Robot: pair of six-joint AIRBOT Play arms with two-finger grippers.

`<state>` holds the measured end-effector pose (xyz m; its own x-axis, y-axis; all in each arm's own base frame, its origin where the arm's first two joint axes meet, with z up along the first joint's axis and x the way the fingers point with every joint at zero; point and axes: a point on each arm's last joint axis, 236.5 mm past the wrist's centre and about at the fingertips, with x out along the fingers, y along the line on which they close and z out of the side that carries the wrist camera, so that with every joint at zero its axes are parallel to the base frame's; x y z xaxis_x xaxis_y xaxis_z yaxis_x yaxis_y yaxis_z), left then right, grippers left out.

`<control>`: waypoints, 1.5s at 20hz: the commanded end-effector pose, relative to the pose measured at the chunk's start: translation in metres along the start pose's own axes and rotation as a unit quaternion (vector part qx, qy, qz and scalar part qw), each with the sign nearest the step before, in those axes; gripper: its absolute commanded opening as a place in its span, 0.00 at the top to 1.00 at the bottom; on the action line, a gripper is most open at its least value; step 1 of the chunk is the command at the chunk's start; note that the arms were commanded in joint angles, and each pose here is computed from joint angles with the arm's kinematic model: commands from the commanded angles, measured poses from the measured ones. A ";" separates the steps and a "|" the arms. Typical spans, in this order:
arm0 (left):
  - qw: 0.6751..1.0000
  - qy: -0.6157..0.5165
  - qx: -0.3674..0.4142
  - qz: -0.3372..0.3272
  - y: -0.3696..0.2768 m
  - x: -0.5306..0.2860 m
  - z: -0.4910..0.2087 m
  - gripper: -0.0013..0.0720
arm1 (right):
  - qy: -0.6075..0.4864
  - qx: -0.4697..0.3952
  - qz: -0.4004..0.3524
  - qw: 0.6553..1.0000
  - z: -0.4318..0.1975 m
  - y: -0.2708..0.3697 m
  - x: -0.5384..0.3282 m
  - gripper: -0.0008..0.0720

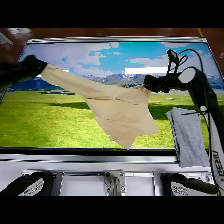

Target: Fold the shirts.

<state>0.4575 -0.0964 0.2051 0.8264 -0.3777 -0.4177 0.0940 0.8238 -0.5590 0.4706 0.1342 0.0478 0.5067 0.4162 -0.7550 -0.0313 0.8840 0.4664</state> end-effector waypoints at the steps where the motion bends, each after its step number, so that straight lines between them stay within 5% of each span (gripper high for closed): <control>1: 0.998 0.062 -0.030 0.011 0.020 0.083 -0.058 0.93 | 0.006 0.040 -0.006 0.999 -0.006 -0.020 0.055 0.91; 3: 0.991 0.130 -0.034 0.022 0.031 0.118 -0.113 0.93 | 0.027 0.048 -0.008 0.998 -0.018 -0.025 0.071 0.89; 4: 0.986 0.161 -0.039 0.028 0.035 0.128 -0.137 0.92 | 0.029 0.056 -0.005 0.998 -0.019 -0.025 0.074 0.79; 5: 0.981 0.187 -0.054 0.027 0.038 0.134 -0.155 0.83 | 0.024 0.061 -0.004 0.998 -0.016 -0.027 0.072 0.47; 6: 0.976 0.203 -0.079 0.022 0.037 0.136 -0.165 0.68 | 0.018 0.068 0.000 0.998 -0.011 -0.027 0.068 0.18; 9: 0.969 0.222 -0.104 0.017 0.046 0.119 -0.149 0.00 | 0.011 0.038 0.004 0.999 0.005 -0.034 0.030 0.14; 13: 0.935 0.335 -0.094 0.071 0.107 0.038 -0.133 0.05 | 0.093 -0.057 -0.126 0.986 -0.016 -0.120 -0.066 0.14; 15: 0.893 0.426 -0.113 0.088 0.122 -0.008 -0.162 0.34 | 0.152 -0.030 -0.185 0.970 -0.044 -0.168 -0.105 0.14; 17: 0.868 0.478 -0.116 0.065 0.111 -0.024 -0.199 0.31 | 0.188 0.039 -0.153 0.969 -0.074 -0.180 -0.110 0.14; 18: 0.861 0.492 -0.123 0.049 0.099 -0.023 -0.221 0.10 | 0.193 0.074 -0.117 0.971 -0.086 -0.175 -0.103 0.14; 19: 0.854 0.501 -0.134 0.037 0.088 -0.019 -0.244 0.01 | 0.199 0.099 -0.077 0.972 -0.098 -0.166 -0.094 0.14; 23: 0.847 0.516 -0.128 0.008 0.054 0.004 -0.335 0.01 | 0.214 0.132 -0.007 0.968 -0.129 -0.147 -0.068 0.14; 30: 0.847 0.497 -0.173 -0.080 -0.018 0.048 -0.388 0.02 | 0.200 0.137 -0.014 0.970 -0.129 -0.154 -0.061 0.14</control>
<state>0.2731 -0.2560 -0.0785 -0.1291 -0.7214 -0.6803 -0.1294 0.6925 -0.7097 0.3312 -0.0007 -0.0358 0.1126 0.4837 -0.8680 0.2309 0.8369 0.4963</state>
